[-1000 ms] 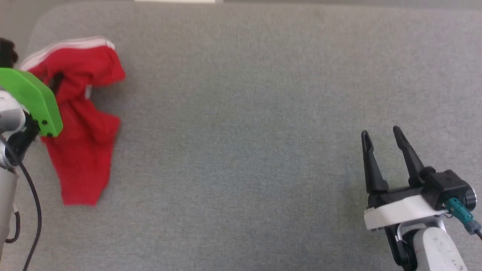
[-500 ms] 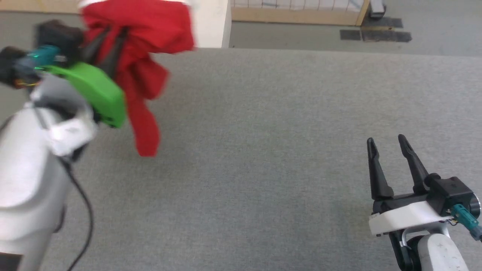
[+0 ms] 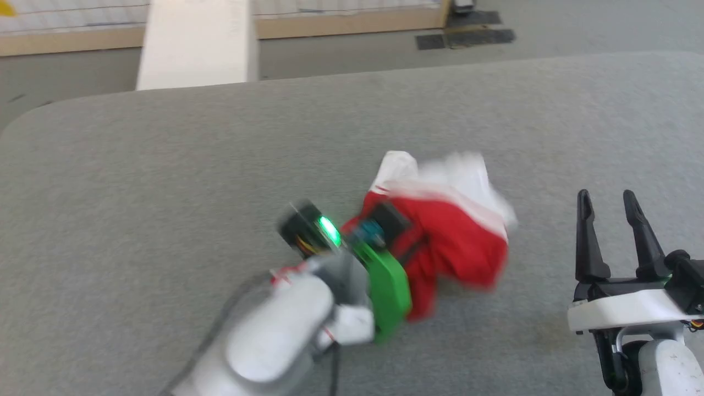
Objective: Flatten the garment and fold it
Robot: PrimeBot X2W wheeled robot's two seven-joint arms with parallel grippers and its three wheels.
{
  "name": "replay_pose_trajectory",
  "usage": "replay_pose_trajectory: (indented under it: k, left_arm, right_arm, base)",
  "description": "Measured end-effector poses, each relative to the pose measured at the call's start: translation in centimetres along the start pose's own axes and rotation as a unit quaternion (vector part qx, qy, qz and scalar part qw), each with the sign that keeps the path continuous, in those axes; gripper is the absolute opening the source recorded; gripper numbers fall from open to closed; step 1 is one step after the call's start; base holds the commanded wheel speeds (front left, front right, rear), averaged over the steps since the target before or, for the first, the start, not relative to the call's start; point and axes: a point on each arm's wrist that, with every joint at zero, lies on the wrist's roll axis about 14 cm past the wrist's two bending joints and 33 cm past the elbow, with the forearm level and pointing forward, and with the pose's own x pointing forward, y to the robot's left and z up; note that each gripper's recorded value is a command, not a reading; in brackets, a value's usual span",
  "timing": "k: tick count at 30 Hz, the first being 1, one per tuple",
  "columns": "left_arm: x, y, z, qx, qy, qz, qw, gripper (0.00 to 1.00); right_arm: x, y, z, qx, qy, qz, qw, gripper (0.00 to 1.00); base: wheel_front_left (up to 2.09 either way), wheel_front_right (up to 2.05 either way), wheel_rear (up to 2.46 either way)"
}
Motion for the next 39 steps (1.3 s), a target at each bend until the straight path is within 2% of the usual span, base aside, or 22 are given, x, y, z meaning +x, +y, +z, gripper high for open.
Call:
replay_pose_trajectory:
  k: [1,2,3,9,16,17,18,20,24,27,32,39]
  left_arm:
    - [0.6,-1.3,-1.2,-0.005,0.015,-0.016,1.000,0.00]
    - [1.0,-2.1,-1.9,-0.008,0.024,-0.028,0.999,0.62]
    - [1.4,-3.0,-2.6,-0.009,0.031,-0.040,0.999,1.00]
    - [2.5,-5.3,-4.0,-0.017,0.033,-0.074,0.997,1.00]
    - [1.7,-4.2,0.2,-0.022,-0.061,-0.054,0.996,1.00]
    - [1.4,-3.5,1.3,-0.020,-0.081,-0.043,0.996,1.00]
    - [-0.2,-0.7,3.4,-0.015,-0.124,0.008,0.992,1.00]
    - [-1.8,2.1,4.3,-0.017,-0.147,0.057,0.987,1.00]
    - [-5.8,7.1,4.8,-0.014,-0.176,0.153,0.972,1.00]
    - [-9.3,9.8,4.1,-0.025,-0.192,0.225,0.955,1.00]
    - [-13.5,11.2,2.0,-0.060,-0.201,0.297,0.931,1.00]
    - [-16.7,9.7,-1.2,-0.089,-0.196,0.342,0.915,1.00]
  right_arm:
    - [-0.2,-0.4,0.0,-0.002,0.000,-0.006,1.000,1.00]
    - [-0.4,-0.8,0.1,-0.003,0.001,-0.012,1.000,1.00]
    - [-0.6,-1.1,0.1,-0.005,0.002,-0.017,1.000,1.00]
    - [-1.3,-2.6,0.0,-0.010,0.007,-0.037,0.999,1.00]
    - [-1.9,-2.0,-0.8,-0.006,0.019,-0.030,0.999,1.00]
    - [-2.0,-1.8,-0.8,-0.007,0.020,-0.026,0.999,1.00]
    - [-2.2,-1.2,-1.0,-0.007,0.023,-0.016,1.000,1.00]
    - [-2.3,-0.7,-1.0,-0.004,0.023,-0.009,1.000,1.00]
    - [-2.3,0.5,-1.0,-0.003,0.023,0.009,1.000,1.00]
    - [-2.4,1.4,-1.1,-0.001,0.024,0.022,0.999,1.00]
    - [-2.4,2.6,-1.4,0.002,0.031,0.040,0.999,1.00]
    - [-2.9,3.6,-1.9,0.004,0.040,0.056,0.998,1.00]
  base:
    - [0.00,0.00,0.00]
    - [0.00,0.00,0.00]
    - [0.00,0.00,0.00]
    - [0.00,0.00,0.00]
    - [0.00,0.00,0.00]
    - [0.00,0.00,0.00]
    - [0.00,0.00,0.00]
    - [0.00,0.00,0.00]
    - [0.00,0.00,0.00]
    - [0.00,0.00,0.00]
    - [0.00,0.00,0.00]
    - [0.00,0.00,0.00]
